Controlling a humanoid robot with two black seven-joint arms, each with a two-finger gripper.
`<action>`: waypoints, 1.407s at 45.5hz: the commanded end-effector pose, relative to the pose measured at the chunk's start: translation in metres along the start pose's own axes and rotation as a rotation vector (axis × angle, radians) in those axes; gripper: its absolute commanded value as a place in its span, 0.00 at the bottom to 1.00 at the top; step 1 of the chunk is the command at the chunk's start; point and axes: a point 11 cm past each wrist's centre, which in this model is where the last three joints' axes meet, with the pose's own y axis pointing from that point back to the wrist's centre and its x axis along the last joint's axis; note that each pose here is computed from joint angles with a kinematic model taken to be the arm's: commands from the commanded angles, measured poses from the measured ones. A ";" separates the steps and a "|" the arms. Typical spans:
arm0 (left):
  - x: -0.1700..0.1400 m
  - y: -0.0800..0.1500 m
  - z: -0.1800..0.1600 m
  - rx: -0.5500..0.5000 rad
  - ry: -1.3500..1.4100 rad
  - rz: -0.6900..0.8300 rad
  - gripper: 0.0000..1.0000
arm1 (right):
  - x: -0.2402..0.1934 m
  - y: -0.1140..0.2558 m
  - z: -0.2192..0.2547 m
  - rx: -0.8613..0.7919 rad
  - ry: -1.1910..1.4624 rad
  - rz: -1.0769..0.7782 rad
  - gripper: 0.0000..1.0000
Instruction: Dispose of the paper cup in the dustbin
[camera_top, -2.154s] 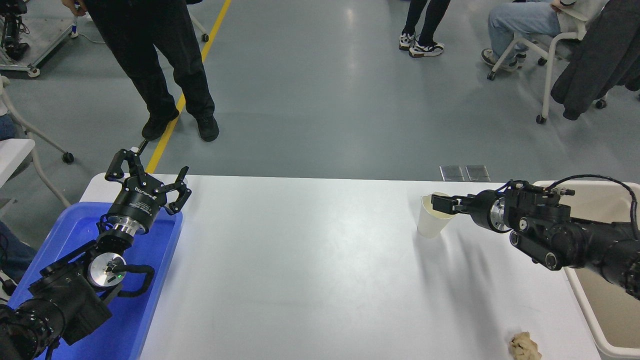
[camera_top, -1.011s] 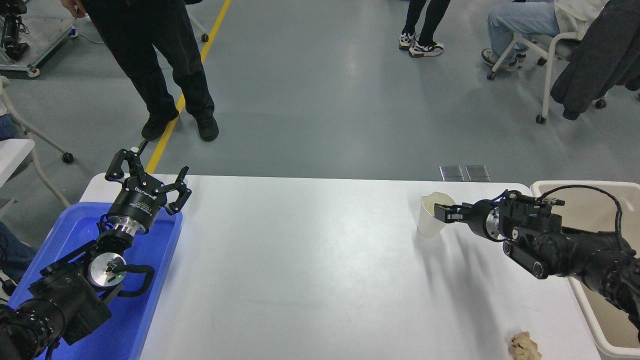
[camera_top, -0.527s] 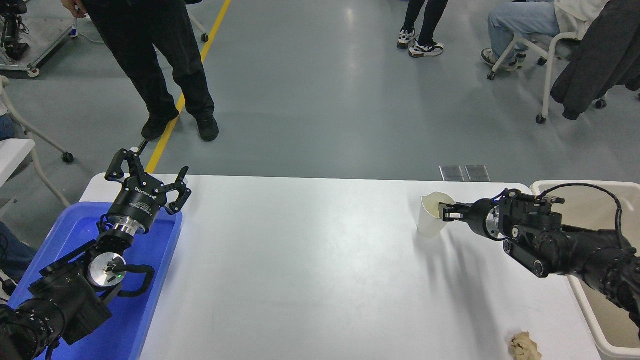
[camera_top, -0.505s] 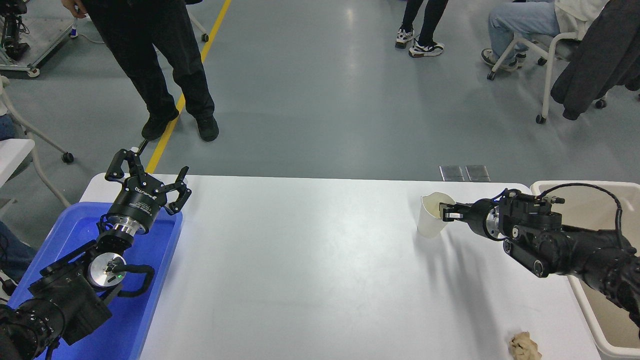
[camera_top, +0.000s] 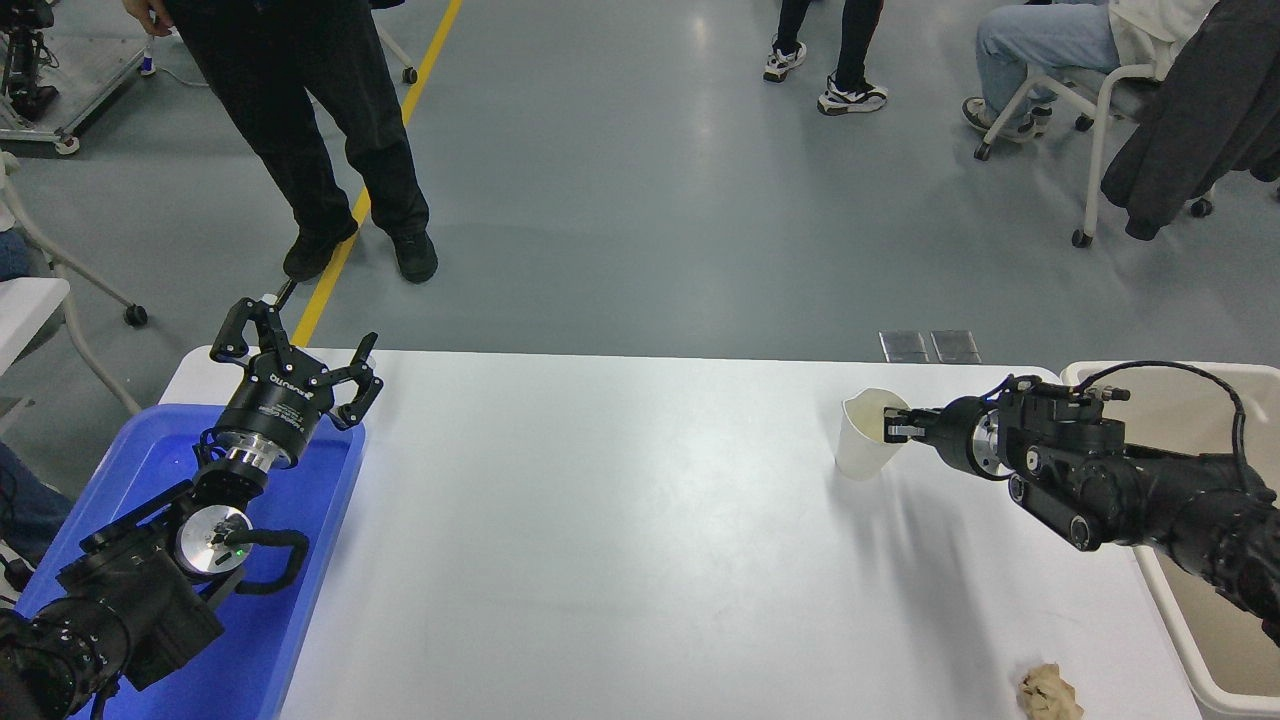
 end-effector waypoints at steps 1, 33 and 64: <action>0.000 0.000 0.000 0.000 0.001 -0.001 1.00 | 0.014 0.010 0.009 0.030 -0.025 0.000 0.00; 0.000 0.000 0.000 0.001 0.000 -0.001 1.00 | 0.146 0.127 0.056 0.063 -0.114 0.158 0.00; 0.000 0.000 0.000 0.001 0.000 -0.001 1.00 | 0.144 0.258 0.159 -0.122 -0.206 0.265 0.00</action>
